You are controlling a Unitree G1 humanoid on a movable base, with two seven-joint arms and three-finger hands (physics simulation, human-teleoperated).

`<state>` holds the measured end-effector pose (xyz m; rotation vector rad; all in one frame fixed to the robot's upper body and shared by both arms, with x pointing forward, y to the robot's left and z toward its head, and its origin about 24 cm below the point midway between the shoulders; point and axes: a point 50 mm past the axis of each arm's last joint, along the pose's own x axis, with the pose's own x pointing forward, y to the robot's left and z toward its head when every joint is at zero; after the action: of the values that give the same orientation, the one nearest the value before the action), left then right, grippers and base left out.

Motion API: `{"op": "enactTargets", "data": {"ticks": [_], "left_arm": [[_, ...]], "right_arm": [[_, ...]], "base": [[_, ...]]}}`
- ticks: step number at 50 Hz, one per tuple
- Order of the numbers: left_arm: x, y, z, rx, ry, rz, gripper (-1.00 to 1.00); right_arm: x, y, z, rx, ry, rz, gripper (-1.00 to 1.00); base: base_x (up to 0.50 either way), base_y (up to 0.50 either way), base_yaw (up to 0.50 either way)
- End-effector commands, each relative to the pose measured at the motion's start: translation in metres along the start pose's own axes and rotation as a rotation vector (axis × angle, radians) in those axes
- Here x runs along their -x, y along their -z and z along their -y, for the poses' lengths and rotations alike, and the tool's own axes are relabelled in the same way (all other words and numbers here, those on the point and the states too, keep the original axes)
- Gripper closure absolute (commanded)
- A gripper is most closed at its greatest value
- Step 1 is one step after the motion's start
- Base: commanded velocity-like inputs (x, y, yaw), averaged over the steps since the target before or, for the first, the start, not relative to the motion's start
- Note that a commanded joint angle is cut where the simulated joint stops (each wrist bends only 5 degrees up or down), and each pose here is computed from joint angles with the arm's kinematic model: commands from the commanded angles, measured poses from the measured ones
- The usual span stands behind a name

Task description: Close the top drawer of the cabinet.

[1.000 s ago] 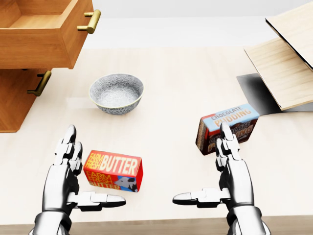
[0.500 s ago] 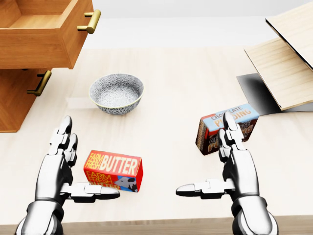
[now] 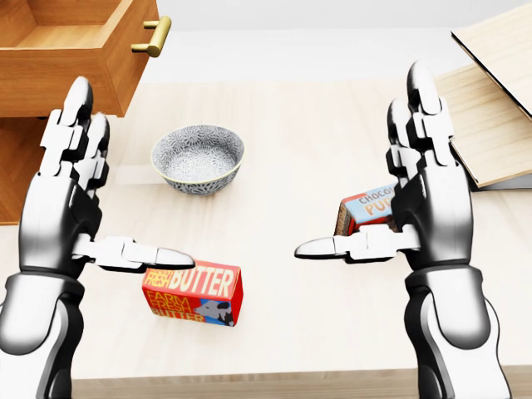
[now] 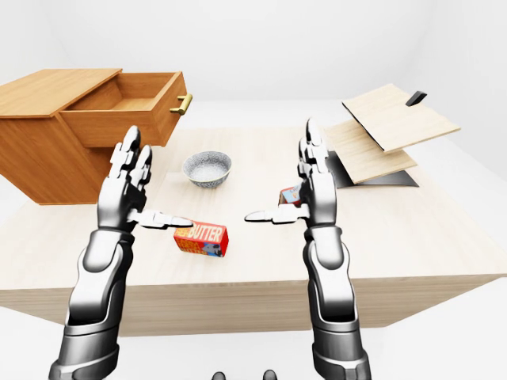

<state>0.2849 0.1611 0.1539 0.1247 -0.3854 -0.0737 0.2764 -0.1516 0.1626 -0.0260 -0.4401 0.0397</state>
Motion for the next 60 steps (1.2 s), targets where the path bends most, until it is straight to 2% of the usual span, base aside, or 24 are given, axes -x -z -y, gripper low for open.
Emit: {"op": "enactTargets", "data": {"ticks": [1, 10, 30, 54, 60], "left_arm": [[-0.0056, -0.031, 0.0003, -0.017, 0.014, 0.133, -1.0], [-0.0063, -0.0356, 0.0004, -0.014, 0.012, 0.153, -1.0], [-0.0065, -0.037, 0.0022, -0.01, 0.015, 0.16, -1.0], [-0.0061, -0.0391, 0.0032, -0.011, 0.019, 0.169, -1.0], [-0.0057, -0.0387, 0.0035, -0.01, 0.019, 0.167, -1.0]], "right_arm": [[-0.0057, -0.0324, -0.0038, -0.002, -0.006, 0.143, -1.0], [-0.0048, -0.0327, -0.0029, -0.02, -0.005, 0.144, -1.0], [-0.0029, -0.0319, -0.0045, -0.009, -0.019, 0.139, -1.0], [0.0007, -0.0296, -0.0028, 0.002, -0.022, 0.127, -1.0], [0.0011, -0.03, -0.0025, -0.008, -0.015, 0.13, -1.0]], "base": [[0.0, 0.0, 0.0], [0.04, 0.0, 0.0], [0.33, -0.02, 0.0], [0.01, 0.01, 0.0], [0.3, 0.0, 0.0]]}}
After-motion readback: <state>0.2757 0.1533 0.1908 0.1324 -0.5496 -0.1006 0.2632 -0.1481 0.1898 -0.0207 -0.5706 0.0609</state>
